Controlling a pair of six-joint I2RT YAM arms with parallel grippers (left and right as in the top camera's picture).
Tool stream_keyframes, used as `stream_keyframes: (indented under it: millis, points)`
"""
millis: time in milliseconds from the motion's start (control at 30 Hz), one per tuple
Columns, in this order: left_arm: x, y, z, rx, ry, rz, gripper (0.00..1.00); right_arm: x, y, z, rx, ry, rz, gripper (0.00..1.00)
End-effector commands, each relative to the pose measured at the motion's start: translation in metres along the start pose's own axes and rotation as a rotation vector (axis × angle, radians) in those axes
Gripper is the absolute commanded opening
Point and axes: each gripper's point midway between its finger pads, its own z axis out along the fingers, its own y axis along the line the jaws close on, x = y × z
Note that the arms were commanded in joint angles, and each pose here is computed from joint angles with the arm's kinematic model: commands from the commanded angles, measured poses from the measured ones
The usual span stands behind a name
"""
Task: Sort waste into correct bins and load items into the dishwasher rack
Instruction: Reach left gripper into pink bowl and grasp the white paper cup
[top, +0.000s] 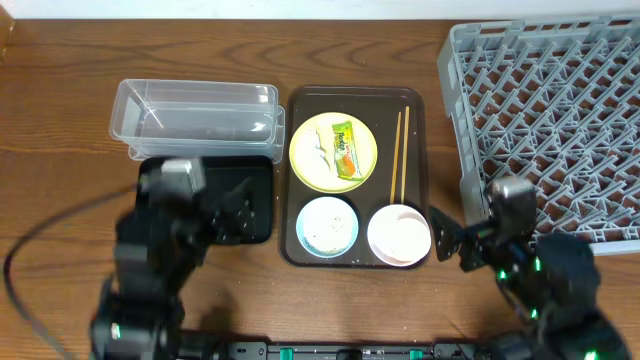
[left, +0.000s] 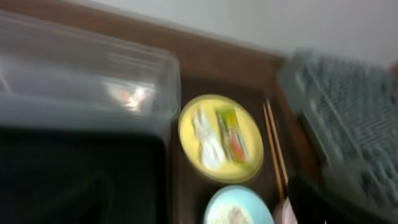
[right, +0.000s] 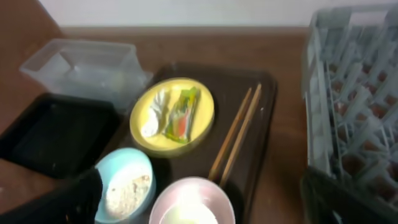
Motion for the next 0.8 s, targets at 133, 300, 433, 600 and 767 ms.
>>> stream_keyframes:
  millis: [133,300,433,600,767]
  points:
    - [-0.013,-0.051,0.017,0.169,0.354,-0.109,0.92,-0.041,0.011,0.015,0.003,0.247,0.04,0.99]
    - [-0.014,-0.096,0.024,0.425,0.447,-0.194,0.92,-0.043,0.004,0.025,0.044,0.311,0.117,0.99]
    - [0.013,-0.109,0.038,0.372,0.52,-0.125,0.82,-0.042,-0.034,0.021,0.226,0.291,0.365,0.99]
    - [0.06,-0.123,0.063,0.204,0.576,0.087,0.77,-0.033,-0.072,0.005,0.359,0.29,0.535,0.99]
    - [0.119,-0.149,0.088,0.156,0.687,0.226,0.73,-0.022,-0.078,-0.003,0.379,0.338,0.531,0.99]
